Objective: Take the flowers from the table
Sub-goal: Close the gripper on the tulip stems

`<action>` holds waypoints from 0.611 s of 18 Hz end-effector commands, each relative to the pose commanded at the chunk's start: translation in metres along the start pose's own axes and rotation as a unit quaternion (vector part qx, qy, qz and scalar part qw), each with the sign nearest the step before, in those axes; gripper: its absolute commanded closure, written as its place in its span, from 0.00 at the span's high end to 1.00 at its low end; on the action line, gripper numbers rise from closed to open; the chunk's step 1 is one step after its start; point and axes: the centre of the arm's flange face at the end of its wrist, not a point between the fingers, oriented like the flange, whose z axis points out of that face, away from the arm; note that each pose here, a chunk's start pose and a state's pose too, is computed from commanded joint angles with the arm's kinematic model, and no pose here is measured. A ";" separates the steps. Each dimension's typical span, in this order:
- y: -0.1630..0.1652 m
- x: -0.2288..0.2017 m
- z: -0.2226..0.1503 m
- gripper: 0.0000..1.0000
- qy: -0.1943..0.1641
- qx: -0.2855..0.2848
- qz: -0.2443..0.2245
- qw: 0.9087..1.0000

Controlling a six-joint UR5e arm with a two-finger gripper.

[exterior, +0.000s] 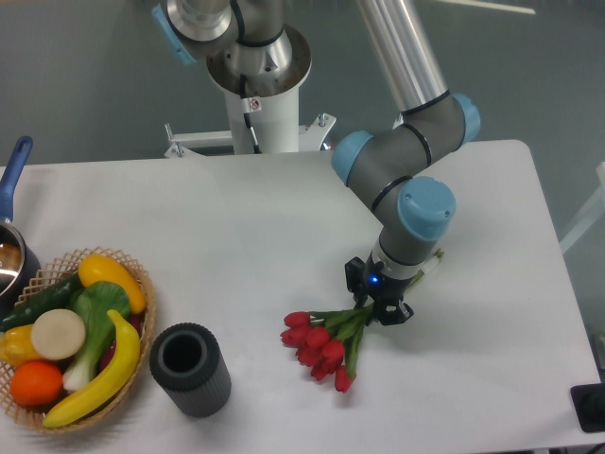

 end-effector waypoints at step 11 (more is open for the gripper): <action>-0.002 -0.003 -0.007 0.29 -0.007 0.002 0.002 1.000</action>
